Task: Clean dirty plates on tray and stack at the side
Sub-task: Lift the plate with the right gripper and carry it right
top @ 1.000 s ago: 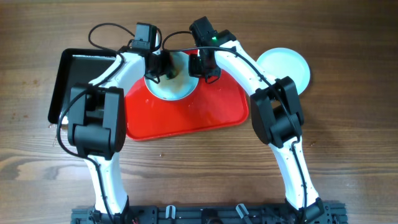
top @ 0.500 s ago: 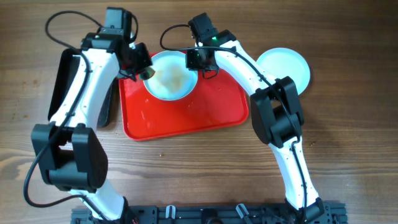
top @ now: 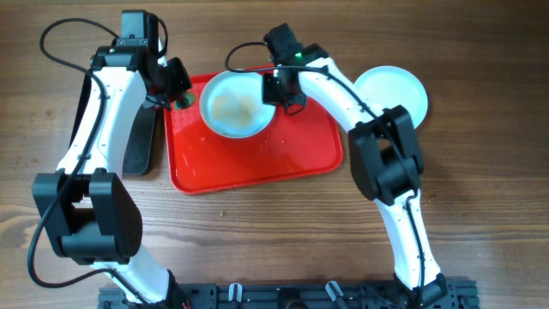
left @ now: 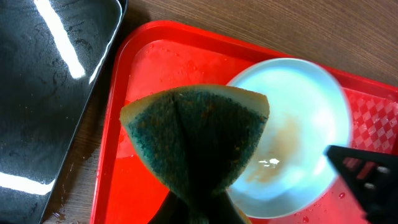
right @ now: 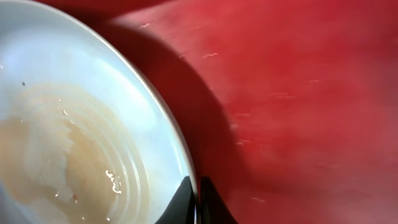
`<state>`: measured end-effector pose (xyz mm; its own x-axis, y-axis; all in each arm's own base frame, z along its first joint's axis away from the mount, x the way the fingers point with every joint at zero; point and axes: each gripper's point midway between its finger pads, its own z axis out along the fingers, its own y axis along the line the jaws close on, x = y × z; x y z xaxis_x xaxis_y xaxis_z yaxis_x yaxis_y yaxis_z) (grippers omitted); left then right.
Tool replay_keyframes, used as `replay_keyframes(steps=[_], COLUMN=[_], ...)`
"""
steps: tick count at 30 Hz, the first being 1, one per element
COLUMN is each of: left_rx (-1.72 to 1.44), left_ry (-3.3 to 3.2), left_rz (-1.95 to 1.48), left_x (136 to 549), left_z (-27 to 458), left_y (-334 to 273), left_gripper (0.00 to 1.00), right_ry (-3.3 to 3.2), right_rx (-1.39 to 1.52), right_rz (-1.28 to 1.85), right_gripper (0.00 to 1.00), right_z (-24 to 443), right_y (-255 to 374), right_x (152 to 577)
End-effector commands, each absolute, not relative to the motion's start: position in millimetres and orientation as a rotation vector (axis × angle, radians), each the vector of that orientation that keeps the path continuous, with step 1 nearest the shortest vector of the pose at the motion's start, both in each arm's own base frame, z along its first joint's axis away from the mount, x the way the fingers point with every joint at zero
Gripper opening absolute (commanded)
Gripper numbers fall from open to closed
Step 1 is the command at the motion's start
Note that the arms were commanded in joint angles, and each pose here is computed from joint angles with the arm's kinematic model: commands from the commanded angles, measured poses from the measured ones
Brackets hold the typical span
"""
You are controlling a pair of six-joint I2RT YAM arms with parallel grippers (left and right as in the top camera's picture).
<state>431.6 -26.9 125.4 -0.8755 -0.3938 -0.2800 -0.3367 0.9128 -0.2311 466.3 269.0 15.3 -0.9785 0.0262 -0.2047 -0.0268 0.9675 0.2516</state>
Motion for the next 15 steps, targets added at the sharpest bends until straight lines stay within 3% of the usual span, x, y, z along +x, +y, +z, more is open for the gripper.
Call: replay_keyframes(steps=[1,8,15], left_rx=[-0.527,-0.527,-0.526], left_ry=[2.756,2.756,2.756], left_rz=[-0.229,-0.228,-0.227], left_x=[432.5,432.5,432.5], left_z=[123.3,123.1,123.1], left_y=[-23.5,-23.4,-23.4], left_gripper=[0.04,0.06,0.06], right_ry=[2.689,2.403,2.057], right_rx=[0.008,-0.085,-0.130], right_rz=[0.140,-0.546,-0.987], right_gripper=[0.04,0.05,0.04], right_z=[95.8,153.9,210.9], right_y=[234.3,201.4,205.1], right_x=[490.8,476.8,447.2])
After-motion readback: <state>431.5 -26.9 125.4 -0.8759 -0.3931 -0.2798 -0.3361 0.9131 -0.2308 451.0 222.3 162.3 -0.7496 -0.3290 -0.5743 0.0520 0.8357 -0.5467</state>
